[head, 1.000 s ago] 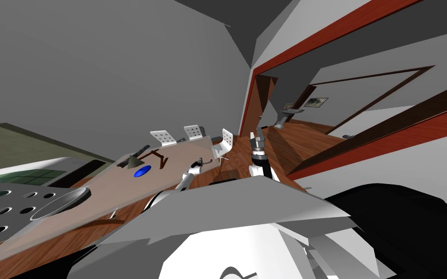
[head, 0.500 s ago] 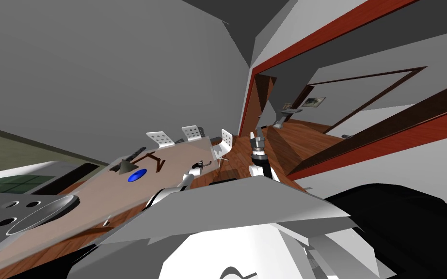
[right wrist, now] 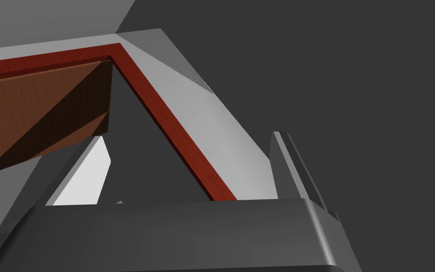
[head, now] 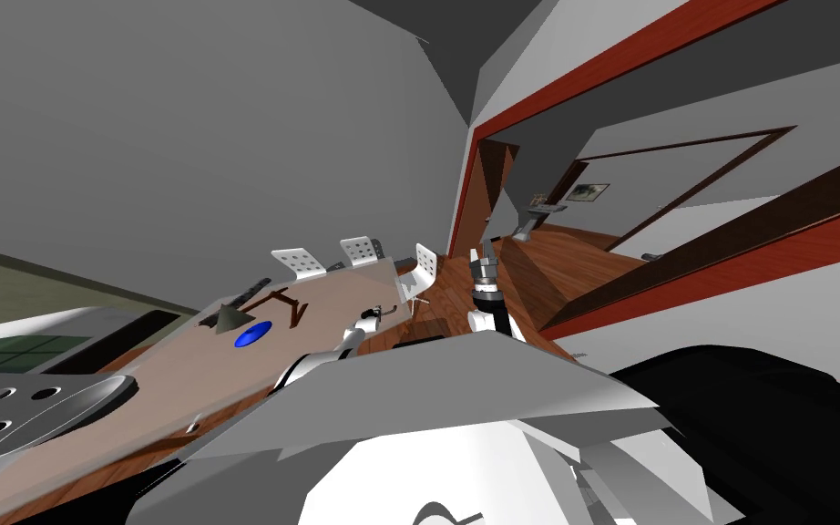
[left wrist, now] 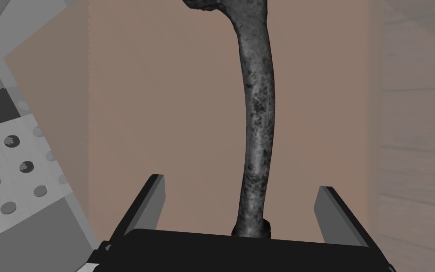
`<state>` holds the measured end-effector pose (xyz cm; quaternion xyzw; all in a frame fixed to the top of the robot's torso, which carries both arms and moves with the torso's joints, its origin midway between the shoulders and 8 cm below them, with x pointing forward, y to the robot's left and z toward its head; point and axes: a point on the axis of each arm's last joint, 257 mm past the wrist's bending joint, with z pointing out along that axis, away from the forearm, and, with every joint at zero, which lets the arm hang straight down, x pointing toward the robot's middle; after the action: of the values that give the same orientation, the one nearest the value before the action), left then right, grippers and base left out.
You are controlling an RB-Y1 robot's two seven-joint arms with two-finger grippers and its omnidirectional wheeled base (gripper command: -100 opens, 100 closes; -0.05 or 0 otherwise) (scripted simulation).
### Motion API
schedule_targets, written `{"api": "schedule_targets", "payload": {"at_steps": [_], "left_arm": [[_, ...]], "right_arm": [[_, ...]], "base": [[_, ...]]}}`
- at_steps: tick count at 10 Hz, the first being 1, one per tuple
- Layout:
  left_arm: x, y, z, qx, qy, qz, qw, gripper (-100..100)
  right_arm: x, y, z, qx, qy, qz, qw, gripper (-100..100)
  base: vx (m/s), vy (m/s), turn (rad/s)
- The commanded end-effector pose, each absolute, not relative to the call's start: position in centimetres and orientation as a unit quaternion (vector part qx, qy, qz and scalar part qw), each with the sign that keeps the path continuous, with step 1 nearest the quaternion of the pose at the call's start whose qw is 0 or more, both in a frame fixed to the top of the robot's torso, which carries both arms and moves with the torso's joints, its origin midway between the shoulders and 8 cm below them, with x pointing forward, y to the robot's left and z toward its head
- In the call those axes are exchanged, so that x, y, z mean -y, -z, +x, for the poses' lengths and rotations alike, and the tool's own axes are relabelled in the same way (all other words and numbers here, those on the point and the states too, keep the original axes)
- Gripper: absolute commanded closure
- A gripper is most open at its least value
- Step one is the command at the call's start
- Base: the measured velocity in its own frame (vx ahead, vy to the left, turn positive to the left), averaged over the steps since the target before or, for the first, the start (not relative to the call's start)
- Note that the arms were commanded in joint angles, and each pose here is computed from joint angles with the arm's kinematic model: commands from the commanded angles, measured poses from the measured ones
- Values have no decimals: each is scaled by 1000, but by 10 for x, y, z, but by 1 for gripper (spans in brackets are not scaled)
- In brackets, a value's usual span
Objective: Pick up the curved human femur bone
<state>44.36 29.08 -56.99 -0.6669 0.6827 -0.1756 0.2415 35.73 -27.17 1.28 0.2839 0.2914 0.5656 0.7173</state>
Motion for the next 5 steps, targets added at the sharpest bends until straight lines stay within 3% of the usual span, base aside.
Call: {"api": "schedule_targets", "payload": {"at_steps": [1,2,3,5], "left_arm": [[-291,570,444,-683,176,-667,242,-100],[-291,570,444,-682,176,-667,242,0],[-291,578,432,-682,176,-667,242,-100],[-291,578,432,-682,176,-667,242,-100]], "right_arm": [[272,-13,357,-291,-566,284,717,0],[272,-13,357,-291,-566,284,717,0],[272,-13,357,-291,-566,284,717,0],[272,-13,357,-291,-566,284,717,0]], "base": [[5,0,-1],[0,0,0],[78,8,-8],[64,1,-2]]}}
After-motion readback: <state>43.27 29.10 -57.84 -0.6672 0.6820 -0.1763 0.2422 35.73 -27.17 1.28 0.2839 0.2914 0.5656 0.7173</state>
